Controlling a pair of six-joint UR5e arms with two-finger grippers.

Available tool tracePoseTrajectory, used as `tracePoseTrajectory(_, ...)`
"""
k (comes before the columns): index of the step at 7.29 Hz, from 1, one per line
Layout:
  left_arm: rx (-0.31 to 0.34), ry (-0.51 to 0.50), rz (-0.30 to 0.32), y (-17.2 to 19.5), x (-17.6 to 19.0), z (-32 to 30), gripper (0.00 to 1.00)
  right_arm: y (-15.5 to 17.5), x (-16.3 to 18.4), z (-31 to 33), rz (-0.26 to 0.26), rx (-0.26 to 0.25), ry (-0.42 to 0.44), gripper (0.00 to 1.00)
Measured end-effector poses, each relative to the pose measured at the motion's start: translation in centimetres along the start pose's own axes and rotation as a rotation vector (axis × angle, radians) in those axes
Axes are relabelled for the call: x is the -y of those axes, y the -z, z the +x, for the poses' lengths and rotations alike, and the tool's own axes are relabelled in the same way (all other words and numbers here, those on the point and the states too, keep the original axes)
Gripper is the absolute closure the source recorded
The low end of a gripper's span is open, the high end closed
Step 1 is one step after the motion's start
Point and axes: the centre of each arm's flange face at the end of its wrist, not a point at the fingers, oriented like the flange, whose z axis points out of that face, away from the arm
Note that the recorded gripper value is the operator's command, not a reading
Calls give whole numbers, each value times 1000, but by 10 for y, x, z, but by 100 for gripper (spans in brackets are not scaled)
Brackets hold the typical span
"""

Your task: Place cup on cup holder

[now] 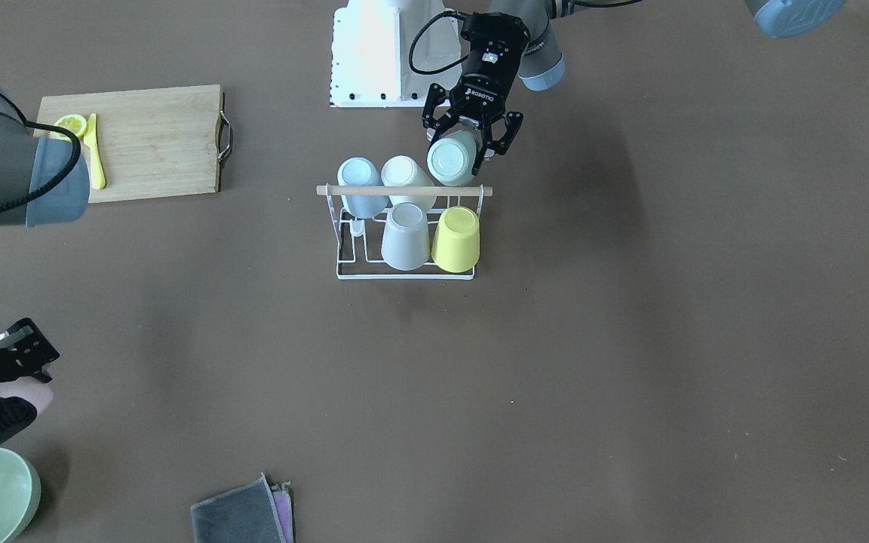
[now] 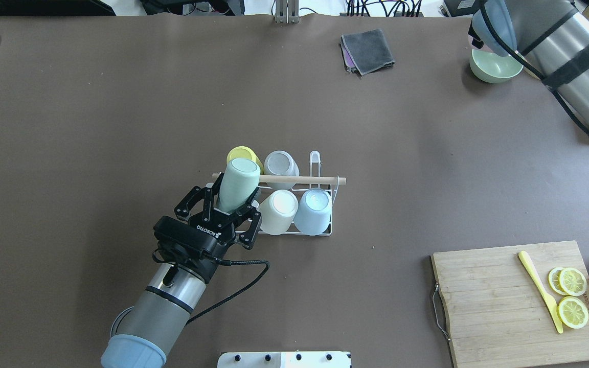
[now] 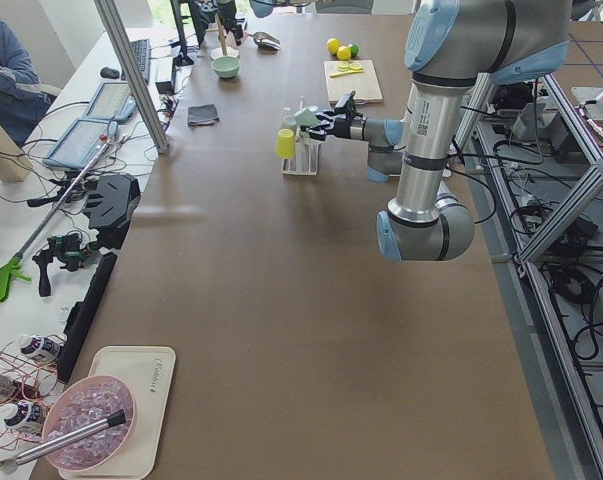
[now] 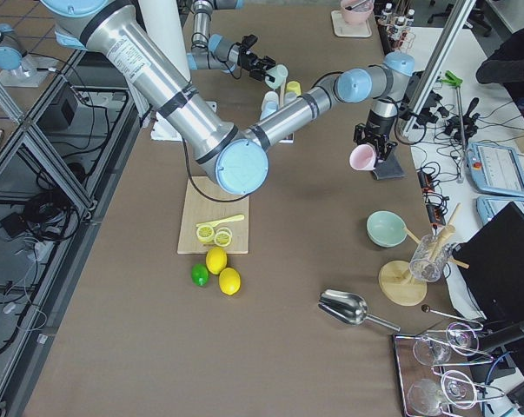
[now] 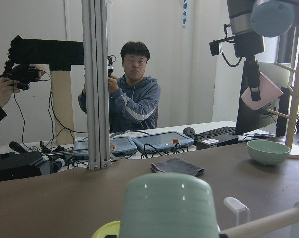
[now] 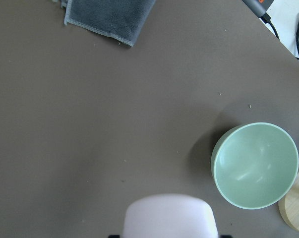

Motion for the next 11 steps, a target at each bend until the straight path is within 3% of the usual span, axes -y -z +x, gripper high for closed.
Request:
tracePoseTrajectory(2, -7, 2, -3, -1, 0, 0, 35, -17, -36, -11, 201, -6, -56, 100)
tracePoseTrajectory(3, -9, 0, -4, -1, -1, 0, 2, -25, -48, -12, 306, 2, -65, 100)
tracePoseTrajectory(6, -8, -4, -6, -2, -2, -1, 2, -29, -50, -36, 584, 64, -72, 100)
tracePoseTrajectory(10, -4, -4, -1, -4, 1, -4, 2, -29, -48, -85, 915, 214, -65, 100)
tracePoseTrajectory(11, -12, 11, 12, -4, 16, -6, 2, -33, -49, -101, 1009, 237, -51, 100)
